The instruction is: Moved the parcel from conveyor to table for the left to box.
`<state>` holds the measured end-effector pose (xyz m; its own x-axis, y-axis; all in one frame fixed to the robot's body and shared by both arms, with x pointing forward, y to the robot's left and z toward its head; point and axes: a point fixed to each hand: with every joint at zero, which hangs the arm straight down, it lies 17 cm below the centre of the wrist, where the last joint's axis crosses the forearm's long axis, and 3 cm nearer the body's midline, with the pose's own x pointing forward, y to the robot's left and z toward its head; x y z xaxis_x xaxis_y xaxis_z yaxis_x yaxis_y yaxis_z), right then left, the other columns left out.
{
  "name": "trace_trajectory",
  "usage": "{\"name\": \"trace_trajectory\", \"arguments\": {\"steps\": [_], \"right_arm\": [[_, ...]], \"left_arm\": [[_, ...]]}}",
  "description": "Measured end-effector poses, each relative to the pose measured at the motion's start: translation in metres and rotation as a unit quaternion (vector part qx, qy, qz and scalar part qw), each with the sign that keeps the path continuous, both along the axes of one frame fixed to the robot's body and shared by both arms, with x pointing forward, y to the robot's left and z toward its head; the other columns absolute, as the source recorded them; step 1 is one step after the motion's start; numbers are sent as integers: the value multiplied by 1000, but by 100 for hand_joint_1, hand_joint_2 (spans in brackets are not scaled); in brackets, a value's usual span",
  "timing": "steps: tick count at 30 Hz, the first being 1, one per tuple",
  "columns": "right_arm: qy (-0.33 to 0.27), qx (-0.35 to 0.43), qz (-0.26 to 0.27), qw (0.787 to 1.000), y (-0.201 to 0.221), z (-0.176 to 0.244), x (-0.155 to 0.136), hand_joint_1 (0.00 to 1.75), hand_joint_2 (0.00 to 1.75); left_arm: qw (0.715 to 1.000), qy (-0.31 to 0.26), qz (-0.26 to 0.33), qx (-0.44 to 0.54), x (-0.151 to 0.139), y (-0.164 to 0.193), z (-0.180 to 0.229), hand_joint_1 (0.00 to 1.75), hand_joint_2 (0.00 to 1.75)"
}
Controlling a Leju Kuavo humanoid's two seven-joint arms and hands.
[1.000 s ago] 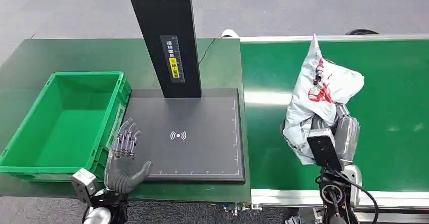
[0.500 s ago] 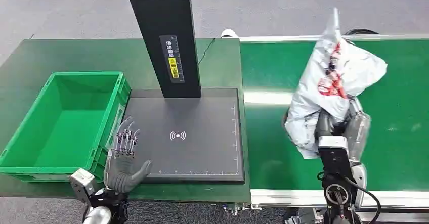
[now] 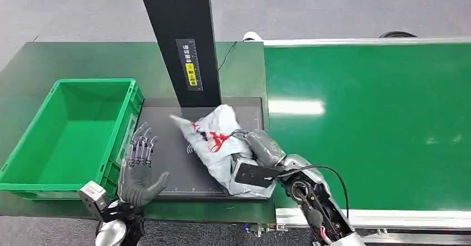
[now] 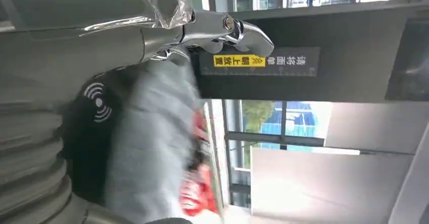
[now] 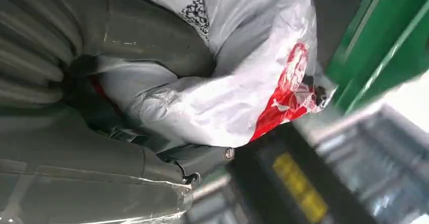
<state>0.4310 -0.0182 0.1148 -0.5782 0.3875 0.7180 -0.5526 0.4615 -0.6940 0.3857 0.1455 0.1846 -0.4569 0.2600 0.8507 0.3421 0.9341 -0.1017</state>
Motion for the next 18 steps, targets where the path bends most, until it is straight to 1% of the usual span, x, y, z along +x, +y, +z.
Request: {"name": "trace_trajectory", "arguments": {"steps": [4,10,15,17,18], "right_arm": [[15,-28,32,999,16,-11,-4,175,175],[19,-26,79,996,39,-13,-17,175,175],[22,-36,89,995,45,-19,-21,175,175],[14,-37,86,996,46,-19,-19,175,175],[7,-36,81,996,47,-18,-18,93,175]], "left_arm": [[1000,5,5,2,2,2,-2,0,175],[1000,11,7,3,2,2,-6,0,175],[1000,13,7,3,1,2,-7,0,175],[1000,13,9,3,1,3,-7,0,175],[1000,14,9,3,1,3,-8,0,175]]}}
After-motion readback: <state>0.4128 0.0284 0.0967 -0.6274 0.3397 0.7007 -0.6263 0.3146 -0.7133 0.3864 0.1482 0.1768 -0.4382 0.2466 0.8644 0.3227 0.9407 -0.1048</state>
